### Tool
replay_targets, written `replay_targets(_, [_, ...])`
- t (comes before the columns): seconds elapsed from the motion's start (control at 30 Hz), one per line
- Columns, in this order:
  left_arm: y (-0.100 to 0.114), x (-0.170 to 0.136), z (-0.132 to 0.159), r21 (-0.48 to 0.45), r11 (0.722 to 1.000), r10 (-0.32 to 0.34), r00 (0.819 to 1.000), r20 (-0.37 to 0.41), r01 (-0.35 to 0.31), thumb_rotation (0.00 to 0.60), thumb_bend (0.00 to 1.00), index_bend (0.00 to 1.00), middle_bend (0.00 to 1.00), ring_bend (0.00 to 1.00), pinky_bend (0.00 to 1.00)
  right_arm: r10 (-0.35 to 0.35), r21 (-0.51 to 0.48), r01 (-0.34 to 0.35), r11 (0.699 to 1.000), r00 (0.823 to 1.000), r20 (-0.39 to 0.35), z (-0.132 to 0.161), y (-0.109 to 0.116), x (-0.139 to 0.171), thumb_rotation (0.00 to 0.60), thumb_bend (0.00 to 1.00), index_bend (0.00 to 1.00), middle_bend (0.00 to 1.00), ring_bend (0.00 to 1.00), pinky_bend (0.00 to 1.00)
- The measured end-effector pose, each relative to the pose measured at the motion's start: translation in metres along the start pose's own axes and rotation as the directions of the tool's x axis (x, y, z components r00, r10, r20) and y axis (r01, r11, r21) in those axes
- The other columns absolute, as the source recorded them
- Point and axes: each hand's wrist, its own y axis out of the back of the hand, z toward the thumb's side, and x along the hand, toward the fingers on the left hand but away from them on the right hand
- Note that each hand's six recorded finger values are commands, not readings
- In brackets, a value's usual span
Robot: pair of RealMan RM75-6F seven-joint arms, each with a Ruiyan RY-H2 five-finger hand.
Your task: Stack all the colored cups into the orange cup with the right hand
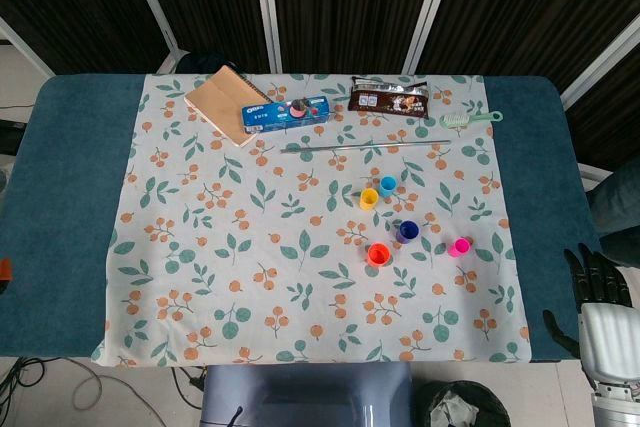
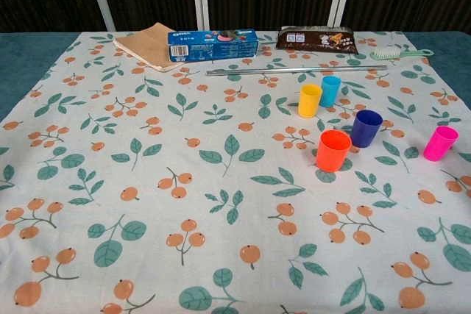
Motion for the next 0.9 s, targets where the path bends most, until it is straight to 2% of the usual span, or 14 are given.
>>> replay_targets(0.9, [0.0028,-0.0054,0.0013,-0.009,1.0,0.005,1.0,-0.004,-0.005,0.6,0.39,0.14,0.03,0.01,0.12,0.027,-0.008,-0.027,1.0,1.0,-0.003,-0.0027,0.0012,0.0031,0.6,0.35,0.0,0.0,0.02,0.13])
